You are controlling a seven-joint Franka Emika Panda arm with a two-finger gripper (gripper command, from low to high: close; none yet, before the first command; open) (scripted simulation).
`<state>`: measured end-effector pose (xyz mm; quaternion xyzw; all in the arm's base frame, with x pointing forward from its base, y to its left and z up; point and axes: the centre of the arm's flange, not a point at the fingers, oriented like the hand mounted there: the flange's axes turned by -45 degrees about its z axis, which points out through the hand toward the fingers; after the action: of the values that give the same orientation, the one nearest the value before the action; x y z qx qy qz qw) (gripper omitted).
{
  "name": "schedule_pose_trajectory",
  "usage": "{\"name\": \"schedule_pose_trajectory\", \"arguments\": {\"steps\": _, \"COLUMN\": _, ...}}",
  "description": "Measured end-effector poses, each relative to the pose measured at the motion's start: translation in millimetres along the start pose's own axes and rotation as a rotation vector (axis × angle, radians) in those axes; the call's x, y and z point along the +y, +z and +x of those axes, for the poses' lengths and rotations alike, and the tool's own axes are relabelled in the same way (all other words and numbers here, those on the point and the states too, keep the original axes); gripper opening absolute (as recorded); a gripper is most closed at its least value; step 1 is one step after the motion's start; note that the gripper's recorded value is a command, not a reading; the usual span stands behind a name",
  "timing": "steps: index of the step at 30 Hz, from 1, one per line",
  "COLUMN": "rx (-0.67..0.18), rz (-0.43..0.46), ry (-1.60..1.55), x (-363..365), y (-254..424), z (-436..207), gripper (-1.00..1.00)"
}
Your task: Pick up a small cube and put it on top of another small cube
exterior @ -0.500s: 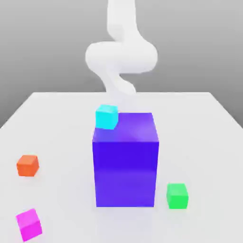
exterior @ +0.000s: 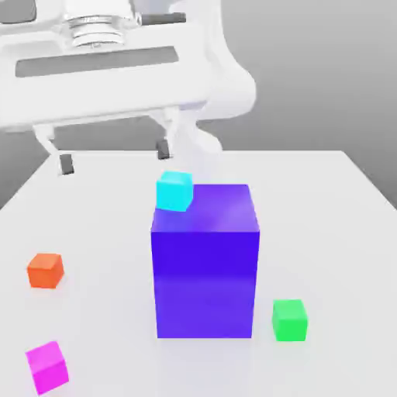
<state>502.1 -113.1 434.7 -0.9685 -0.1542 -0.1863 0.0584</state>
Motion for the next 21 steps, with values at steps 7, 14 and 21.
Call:
{"name": "schedule_pose_trajectory", "arguments": {"steps": 7, "rx": -0.152, "rz": 0.019, "ry": -0.09, "x": 52.7, "y": 99.4, "z": -56.6, "gripper": 0.0}}
{"name": "schedule_pose_trajectory", "arguments": {"steps": 14, "rx": -0.321, "rz": 0.006, "ry": -0.205, "x": 95.8, "y": 170.4, "z": -131.2, "gripper": 0.0}}
{"name": "schedule_pose_trajectory", "arguments": {"steps": 21, "rx": -0.393, "rz": -0.008, "ry": -0.257, "x": 116.4, "y": 241.4, "z": -184.4, "gripper": -1.0}}
